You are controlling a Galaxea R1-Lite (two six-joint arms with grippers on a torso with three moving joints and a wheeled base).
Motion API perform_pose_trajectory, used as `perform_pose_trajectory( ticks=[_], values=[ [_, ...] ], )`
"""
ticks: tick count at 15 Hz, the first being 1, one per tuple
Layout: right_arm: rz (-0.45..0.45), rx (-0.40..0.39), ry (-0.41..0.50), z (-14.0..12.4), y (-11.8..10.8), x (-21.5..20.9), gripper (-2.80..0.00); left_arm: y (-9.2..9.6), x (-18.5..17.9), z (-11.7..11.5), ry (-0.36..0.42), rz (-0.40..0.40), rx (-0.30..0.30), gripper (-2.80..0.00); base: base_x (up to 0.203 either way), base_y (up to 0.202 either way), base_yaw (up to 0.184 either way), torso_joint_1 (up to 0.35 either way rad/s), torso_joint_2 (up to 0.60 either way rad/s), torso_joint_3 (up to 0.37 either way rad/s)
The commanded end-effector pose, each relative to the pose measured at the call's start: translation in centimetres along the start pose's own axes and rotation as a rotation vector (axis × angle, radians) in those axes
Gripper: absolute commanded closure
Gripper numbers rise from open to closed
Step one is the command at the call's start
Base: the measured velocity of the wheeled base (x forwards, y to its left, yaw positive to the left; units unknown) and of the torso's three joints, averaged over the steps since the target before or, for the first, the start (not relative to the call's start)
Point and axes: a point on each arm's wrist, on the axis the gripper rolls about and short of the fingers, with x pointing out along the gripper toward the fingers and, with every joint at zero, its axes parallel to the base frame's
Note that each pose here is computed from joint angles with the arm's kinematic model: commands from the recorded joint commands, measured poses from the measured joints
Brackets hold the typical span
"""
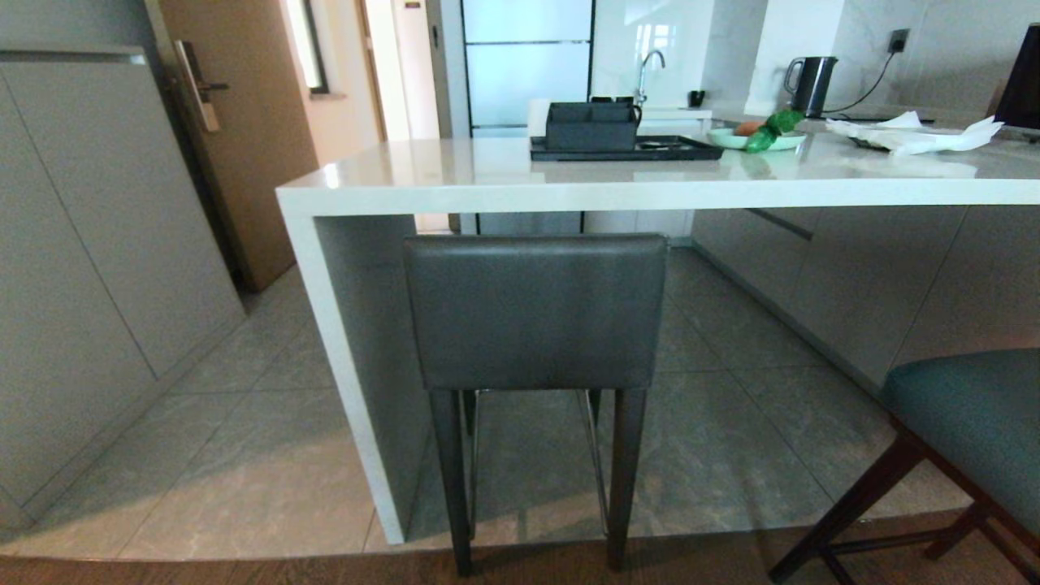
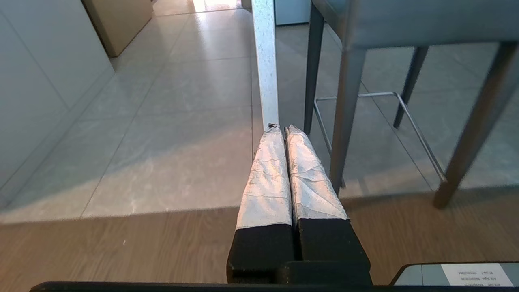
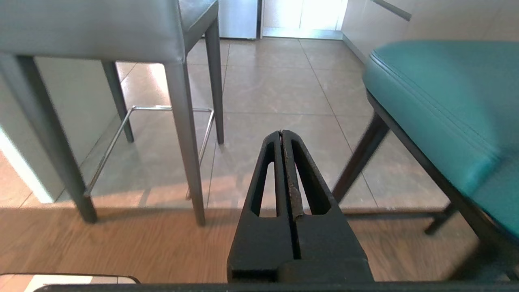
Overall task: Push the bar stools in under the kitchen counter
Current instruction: Push the blue chair back under the dining table
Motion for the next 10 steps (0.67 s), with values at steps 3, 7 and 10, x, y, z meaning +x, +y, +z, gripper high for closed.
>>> perform_pose_trajectory(
  ticks=[3,7,10],
  values=[
    [0.0,0.004,0.006,-0.12,0.01,0.05,0.0,0.0,0.01,0.0,0.002,-0.001,0.0,0.0,-0.198,0.0,-0.002,0.0,0.0,0.004],
    [0.0,0.005,0.006,-0.12,0.01,0.05,0.0,0.0,0.01,0.0,0.002,-0.001,0.0,0.0,-0.199,0.0,-0.001,0.001,0.0,0.001],
    [0.0,0.005,0.006,-0.12,0.01,0.05,0.0,0.0,0.01,0.0,0.002,-0.001,0.0,0.0,-0.195,0.0,-0.002,0.004,0.0,0.001]
  ],
)
